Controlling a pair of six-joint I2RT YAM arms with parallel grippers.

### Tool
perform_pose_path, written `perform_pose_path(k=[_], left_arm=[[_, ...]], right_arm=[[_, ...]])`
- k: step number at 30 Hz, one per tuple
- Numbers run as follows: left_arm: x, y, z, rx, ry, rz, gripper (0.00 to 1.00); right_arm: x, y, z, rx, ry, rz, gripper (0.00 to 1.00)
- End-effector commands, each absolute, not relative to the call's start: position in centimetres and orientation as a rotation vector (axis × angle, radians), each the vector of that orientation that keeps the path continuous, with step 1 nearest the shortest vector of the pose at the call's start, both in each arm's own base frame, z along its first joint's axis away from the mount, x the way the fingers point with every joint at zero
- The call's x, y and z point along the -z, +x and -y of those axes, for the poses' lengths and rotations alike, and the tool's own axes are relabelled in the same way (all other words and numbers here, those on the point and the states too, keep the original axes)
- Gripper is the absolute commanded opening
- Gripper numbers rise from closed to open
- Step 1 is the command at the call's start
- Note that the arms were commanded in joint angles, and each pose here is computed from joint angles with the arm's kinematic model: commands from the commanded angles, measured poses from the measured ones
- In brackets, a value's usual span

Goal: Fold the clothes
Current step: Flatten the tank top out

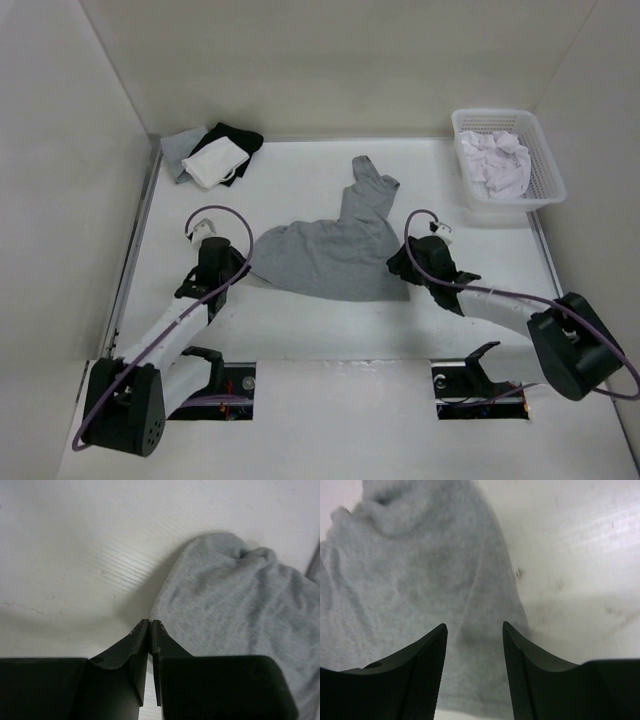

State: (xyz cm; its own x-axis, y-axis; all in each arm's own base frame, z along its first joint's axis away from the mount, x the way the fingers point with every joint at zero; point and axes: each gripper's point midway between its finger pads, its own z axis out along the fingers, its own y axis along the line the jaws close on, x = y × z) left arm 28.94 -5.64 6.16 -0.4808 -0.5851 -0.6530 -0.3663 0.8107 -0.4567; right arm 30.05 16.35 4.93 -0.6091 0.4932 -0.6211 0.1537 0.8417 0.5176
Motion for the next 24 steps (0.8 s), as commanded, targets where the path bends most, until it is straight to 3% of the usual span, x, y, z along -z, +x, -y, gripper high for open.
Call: perform_pose_path(k=[1, 5, 12, 20, 24], left_arm=[[-8.1, 28.5, 6.1, 0.358, -0.685, -2.085, 0.05], [-8.3, 28.0, 6.2, 0.379, -0.669, -2.070, 0.05], [-11.0, 28.2, 5.0, 0.431, -0.734, -1.930, 0.05], [-9.5, 27.9, 4.7, 0.511, -0.851, -1.896, 0.04], [-9.8, 28.0, 5.2, 0.535, -0.837, -1.892, 0.04]], right_arm=[[-4.4, 27.3, -15.4, -0.431, 0.507, -2.243, 0.53], [-4.3, 25.0, -14.4, -0.337, 0.530, -2.288, 0.53], [-4.3, 22.9, -12.5, -0.201, 0.575, -2.347, 0.44], [-3.2, 21.6, -14.4, -0.246, 0.555, -2.426, 0.44], [-2.7, 21.3, -15.2, -0.245, 0.524, -2.459, 0.39]])
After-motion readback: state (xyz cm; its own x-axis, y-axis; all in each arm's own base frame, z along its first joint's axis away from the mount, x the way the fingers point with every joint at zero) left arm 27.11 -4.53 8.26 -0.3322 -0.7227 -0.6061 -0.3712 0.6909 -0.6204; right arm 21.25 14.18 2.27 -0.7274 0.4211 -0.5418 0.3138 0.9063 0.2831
